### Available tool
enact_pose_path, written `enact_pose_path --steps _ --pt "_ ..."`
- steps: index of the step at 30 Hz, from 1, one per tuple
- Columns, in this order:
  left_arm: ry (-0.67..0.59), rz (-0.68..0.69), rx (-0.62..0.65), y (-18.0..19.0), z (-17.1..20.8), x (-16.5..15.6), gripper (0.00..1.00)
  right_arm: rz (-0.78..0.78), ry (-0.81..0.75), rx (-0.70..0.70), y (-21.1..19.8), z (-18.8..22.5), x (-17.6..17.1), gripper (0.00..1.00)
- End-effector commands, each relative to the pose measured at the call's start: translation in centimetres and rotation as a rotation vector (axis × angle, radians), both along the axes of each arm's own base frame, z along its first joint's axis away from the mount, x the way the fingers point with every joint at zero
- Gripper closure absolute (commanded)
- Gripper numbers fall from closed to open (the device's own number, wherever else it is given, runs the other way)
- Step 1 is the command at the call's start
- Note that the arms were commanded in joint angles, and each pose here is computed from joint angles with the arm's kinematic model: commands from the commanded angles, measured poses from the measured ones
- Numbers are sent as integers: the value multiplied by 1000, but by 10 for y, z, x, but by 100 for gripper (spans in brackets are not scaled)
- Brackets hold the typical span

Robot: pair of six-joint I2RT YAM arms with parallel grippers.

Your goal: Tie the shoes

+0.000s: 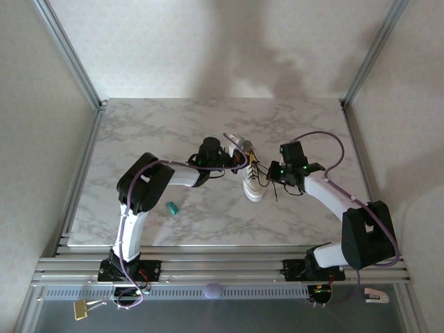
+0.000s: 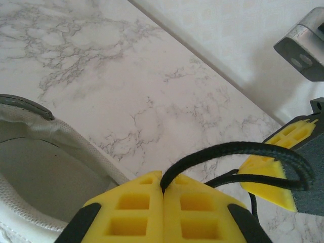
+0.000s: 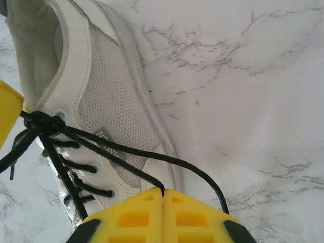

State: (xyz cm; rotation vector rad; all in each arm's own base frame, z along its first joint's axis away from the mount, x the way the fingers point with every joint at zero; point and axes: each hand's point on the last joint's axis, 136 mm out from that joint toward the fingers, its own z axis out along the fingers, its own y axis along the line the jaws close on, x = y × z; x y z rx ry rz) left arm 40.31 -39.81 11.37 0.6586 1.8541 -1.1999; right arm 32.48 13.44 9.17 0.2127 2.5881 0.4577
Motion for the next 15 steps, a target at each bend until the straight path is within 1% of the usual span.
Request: enact_pose_path --steps 1,8,15 --pt "-20 48 -23 11 6 12 100 -62 99 -88 -20 -19 -18 100" --pt "-20 76 -44 19 12 14 100 -72 147 -127 -25 -27 -22 100" --pt "-33 106 -49 32 21 16 100 -95 157 -177 -35 -28 -24 100"
